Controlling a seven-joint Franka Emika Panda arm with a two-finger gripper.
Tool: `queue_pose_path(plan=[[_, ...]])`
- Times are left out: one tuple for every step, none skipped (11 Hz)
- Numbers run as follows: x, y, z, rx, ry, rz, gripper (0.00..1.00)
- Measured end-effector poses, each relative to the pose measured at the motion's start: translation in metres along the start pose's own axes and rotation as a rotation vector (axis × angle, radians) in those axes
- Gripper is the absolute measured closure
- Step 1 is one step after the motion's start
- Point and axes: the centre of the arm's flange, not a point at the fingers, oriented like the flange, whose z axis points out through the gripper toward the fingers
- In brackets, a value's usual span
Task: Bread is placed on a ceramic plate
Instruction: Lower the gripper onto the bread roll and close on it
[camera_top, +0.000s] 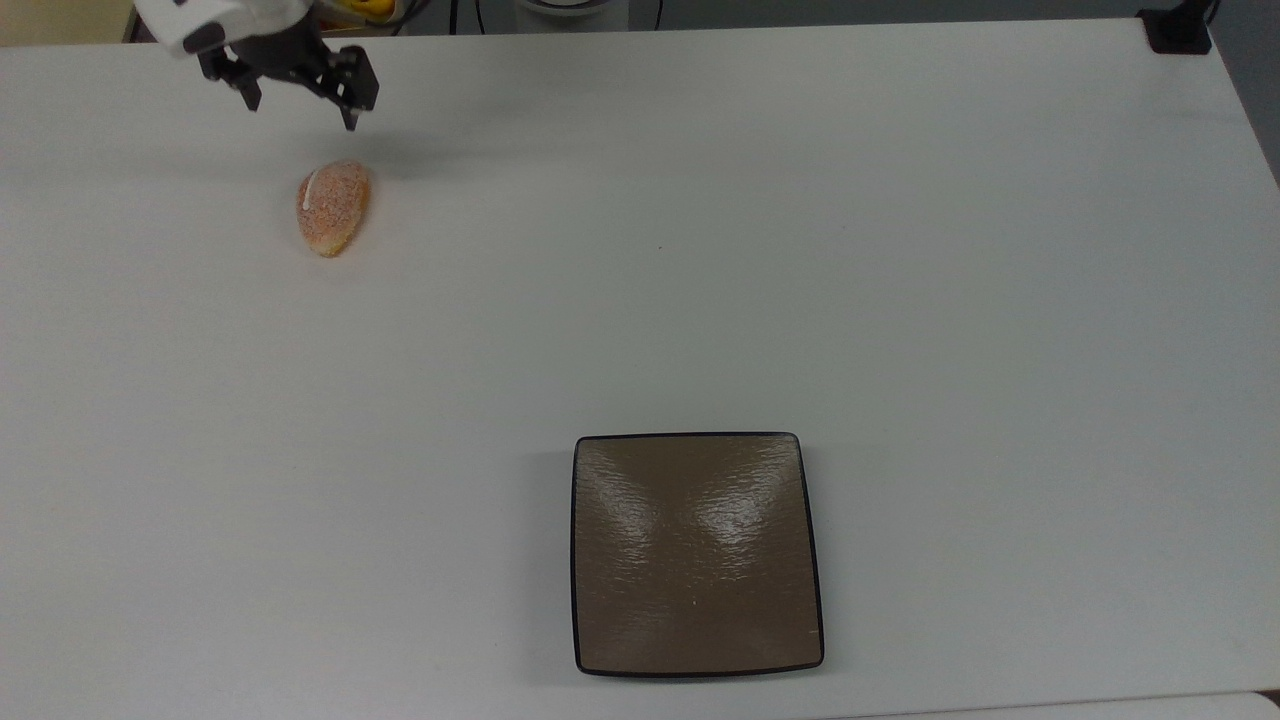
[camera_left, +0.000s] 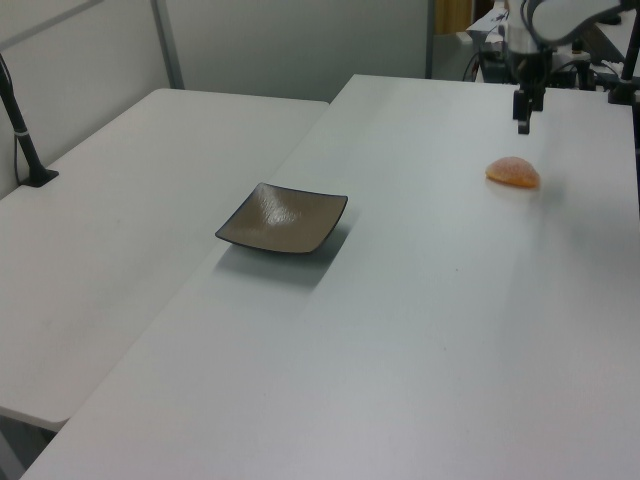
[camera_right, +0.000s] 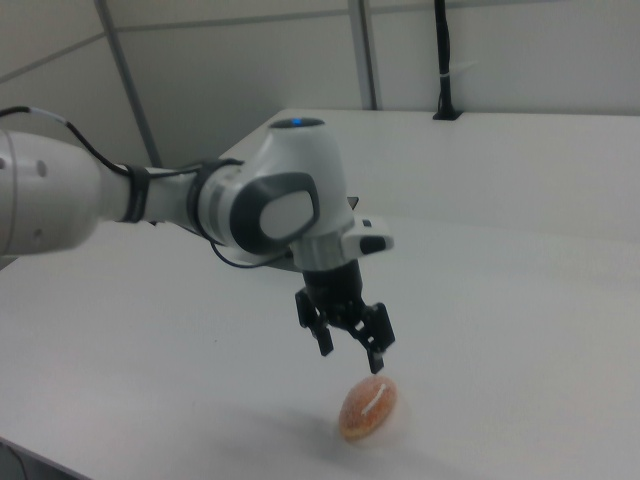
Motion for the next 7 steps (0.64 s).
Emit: queue_pose_path(plan=[[0.006,0.001,0.019,0.0,-0.006,0.0,0.0],[0.013,-0.001,0.036,0.0,-0.013,-0.005,0.0],[0.018,-0.003,0.05,-0.001,-0.02,-0.01,0.0],[0.022,-0.005,0.06,0.0,-0.027,-0.014,0.0],[0.024,-0.006,0.066,-0.001,-0.029,-0.016,0.0],[0.026,-0.007,0.07,-0.001,-0.029,-0.018,0.0],[0.027,-0.008,0.075,-0.001,-0.033,-0.019,0.0]])
